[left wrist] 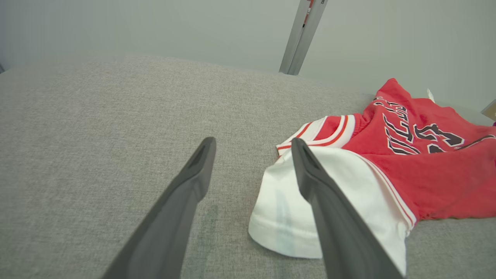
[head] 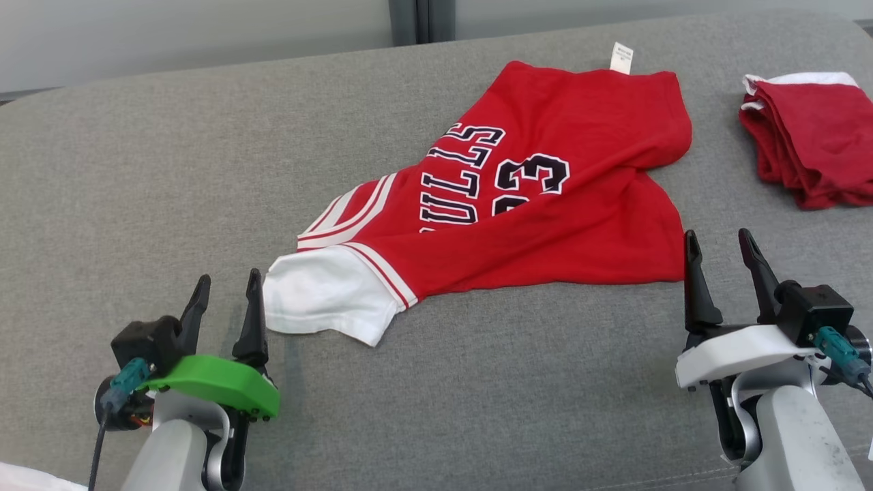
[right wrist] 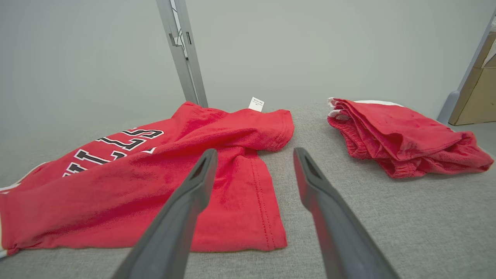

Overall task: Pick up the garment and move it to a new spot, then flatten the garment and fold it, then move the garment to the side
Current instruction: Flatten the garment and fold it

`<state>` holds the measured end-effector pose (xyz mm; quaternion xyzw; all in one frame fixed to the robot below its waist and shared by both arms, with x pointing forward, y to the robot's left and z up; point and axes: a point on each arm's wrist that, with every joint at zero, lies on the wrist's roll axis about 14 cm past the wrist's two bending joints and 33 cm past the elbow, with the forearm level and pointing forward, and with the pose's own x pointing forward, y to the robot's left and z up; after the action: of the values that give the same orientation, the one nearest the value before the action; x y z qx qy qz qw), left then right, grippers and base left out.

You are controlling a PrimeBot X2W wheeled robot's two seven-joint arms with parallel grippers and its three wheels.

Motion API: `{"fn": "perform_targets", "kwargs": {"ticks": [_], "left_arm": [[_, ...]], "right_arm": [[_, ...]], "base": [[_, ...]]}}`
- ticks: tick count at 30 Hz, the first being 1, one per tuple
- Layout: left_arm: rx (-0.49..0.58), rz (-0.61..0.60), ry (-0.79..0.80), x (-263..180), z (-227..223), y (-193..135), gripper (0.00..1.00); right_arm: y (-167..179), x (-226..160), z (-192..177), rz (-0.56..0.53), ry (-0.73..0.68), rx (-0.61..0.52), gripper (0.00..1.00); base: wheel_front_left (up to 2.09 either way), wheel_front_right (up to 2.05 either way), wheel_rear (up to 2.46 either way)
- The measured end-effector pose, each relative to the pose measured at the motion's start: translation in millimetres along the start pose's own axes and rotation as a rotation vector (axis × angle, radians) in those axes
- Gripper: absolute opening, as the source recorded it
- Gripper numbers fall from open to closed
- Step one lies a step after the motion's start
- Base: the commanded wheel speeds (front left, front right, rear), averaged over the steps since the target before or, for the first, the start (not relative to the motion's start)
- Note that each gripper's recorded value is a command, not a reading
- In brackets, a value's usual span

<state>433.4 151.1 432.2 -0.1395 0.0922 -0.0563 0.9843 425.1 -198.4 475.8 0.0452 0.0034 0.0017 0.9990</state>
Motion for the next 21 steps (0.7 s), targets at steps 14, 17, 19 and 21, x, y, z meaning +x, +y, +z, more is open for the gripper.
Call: {"fn": "perform_targets", "kwargs": {"ticks": [14,17,19,21], "left_arm": [[-0.028,0.049,-0.112,-67.6,18.9,2.6,1.0],[-0.032,0.067,-0.141,-78.3,24.6,4.0,1.0],[-0.034,0.075,-0.148,-84.2,24.6,3.8,1.0],[-0.035,0.079,-0.159,-88.5,26.6,3.7,1.0]], "right_arm": [[42.8,-23.8,14.7,0.119,-0.041,0.031,1.0],[49.7,-28.5,16.8,0.139,-0.047,0.039,1.0],[54.9,-31.6,17.2,0.154,-0.048,0.039,1.0],[60.8,-33.0,19.4,0.171,-0.053,0.045,1.0]], "base": [[0.0,0.0,0.0],[0.0,0.0,0.0],[0.0,0.0,0.0],[0.0,0.0,0.0]]}}
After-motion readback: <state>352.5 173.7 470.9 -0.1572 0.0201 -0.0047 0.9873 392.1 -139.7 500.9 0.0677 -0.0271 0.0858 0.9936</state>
